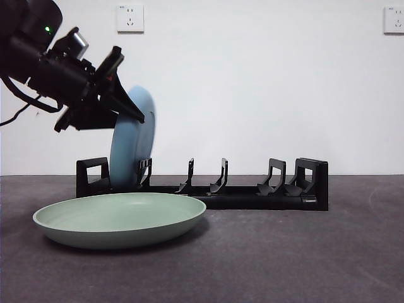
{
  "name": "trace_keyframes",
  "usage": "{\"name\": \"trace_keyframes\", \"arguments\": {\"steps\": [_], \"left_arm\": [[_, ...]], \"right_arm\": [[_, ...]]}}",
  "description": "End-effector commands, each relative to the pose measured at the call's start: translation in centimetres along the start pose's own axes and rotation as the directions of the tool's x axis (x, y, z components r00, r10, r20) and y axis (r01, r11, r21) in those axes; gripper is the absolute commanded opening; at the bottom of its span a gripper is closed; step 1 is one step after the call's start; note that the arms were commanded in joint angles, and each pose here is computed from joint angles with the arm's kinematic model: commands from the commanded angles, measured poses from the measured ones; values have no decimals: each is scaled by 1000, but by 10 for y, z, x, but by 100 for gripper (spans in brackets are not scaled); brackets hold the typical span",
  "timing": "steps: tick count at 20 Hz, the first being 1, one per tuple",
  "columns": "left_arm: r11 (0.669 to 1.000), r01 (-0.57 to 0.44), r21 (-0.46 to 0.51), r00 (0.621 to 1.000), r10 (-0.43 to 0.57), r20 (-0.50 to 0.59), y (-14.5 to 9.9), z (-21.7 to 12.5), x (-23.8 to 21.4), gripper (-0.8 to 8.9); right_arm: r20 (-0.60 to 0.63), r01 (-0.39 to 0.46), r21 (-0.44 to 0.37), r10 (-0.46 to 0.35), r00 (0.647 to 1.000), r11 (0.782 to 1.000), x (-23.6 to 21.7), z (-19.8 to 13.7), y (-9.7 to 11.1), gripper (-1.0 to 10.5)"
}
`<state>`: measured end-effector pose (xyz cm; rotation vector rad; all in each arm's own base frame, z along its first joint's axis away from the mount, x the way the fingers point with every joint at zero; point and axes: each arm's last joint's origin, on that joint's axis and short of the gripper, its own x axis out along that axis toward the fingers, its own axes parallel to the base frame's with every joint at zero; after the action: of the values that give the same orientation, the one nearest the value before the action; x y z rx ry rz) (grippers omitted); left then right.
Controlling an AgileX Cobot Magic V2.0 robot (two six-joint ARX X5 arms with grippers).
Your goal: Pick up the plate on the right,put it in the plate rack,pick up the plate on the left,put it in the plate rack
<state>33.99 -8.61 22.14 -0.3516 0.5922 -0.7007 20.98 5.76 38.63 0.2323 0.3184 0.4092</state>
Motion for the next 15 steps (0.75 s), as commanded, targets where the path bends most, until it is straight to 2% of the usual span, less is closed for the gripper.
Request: {"name": "trace_keyframes", "arguments": {"steps": [1, 3, 7, 13, 15], "left_arm": [[1000, -1, 21, 1000, 1, -7, 0, -4, 4, 198], [1000, 4, 24, 1000, -3, -8, -2, -5, 4, 204], [1000, 12, 29, 1000, -12, -7, -5, -4, 4, 351], [995, 28, 96, 998, -33, 47, -20, 9, -12, 352], [988, 35, 153, 995, -49, 88, -31, 17, -25, 352]], "right_arm": [[-1, 2, -6, -2, 1000, 1000, 1, 0, 0, 500], [-5, 3, -4, -3, 1000, 1000, 1, 0, 0, 500], [-26, 8, 1, -8, 1000, 1000, 1, -2, -1, 500], [-60, 14, 8, -14, 998, 1000, 1, -6, -1, 500], [-76, 11, 11, -10, 997, 1000, 1, -7, -1, 499]]}}
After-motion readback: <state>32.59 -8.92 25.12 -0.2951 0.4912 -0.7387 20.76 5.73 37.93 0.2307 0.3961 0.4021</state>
